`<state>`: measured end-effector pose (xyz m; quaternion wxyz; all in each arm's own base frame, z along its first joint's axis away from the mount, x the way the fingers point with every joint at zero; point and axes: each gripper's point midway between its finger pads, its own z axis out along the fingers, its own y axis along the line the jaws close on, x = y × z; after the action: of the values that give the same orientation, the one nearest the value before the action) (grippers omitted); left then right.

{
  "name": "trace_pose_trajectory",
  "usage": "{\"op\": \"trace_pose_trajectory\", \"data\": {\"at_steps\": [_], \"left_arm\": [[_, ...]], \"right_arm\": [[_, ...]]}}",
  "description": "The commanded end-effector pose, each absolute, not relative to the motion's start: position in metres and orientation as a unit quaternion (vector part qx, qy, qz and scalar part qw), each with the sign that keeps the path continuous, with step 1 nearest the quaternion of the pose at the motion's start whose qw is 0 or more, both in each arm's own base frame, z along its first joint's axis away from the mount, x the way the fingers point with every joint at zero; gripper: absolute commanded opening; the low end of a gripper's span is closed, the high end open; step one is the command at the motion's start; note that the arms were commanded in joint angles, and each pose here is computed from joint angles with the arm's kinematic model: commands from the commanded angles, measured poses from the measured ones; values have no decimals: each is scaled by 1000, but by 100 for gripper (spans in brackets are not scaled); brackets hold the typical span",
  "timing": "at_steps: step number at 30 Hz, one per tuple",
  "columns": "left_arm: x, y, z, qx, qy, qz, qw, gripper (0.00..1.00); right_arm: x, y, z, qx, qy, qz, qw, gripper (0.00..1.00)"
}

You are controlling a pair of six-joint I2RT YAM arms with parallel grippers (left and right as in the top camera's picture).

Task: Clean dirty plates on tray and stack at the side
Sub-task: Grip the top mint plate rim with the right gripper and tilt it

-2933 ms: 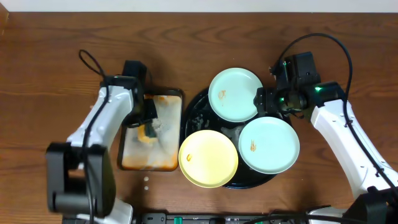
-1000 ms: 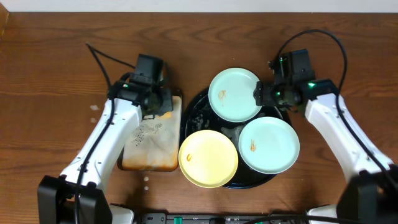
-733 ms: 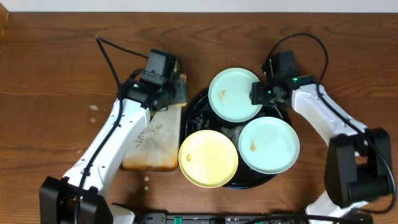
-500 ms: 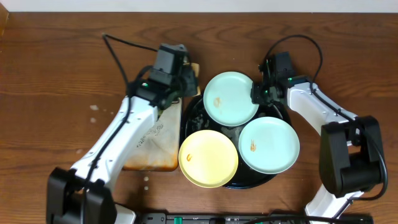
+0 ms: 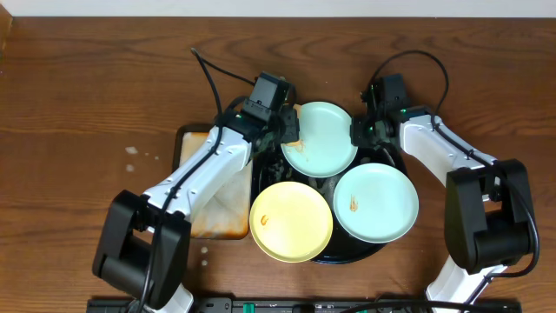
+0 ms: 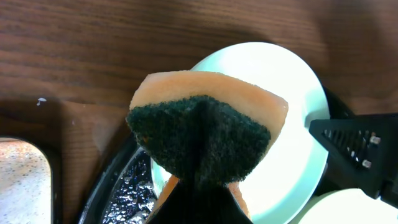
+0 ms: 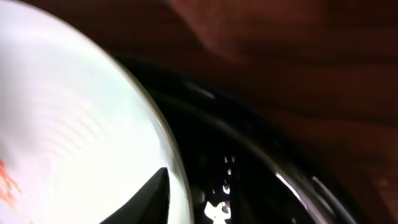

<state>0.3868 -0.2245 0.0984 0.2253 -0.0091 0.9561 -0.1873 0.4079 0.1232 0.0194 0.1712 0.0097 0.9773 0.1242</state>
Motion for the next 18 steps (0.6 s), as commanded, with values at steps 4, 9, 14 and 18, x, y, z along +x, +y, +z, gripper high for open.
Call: {"op": "trace_pose_trajectory", "data": {"at_steps": [4, 9, 14, 18], "left_arm": [[387, -245, 108, 2, 950, -204, 235, 7], [382, -252, 102, 11, 952, -203, 228, 8], [381, -253, 96, 10, 954, -200, 221, 8], [381, -255, 97, 12, 954, -202, 222, 8]], "right_arm": [[416, 134, 14, 4, 974, 134, 184, 24], [412, 134, -5, 5, 978, 130, 166, 22], [407, 130, -14, 9, 981, 123, 148, 2], [404, 124, -11, 28, 982, 115, 144, 1]]}}
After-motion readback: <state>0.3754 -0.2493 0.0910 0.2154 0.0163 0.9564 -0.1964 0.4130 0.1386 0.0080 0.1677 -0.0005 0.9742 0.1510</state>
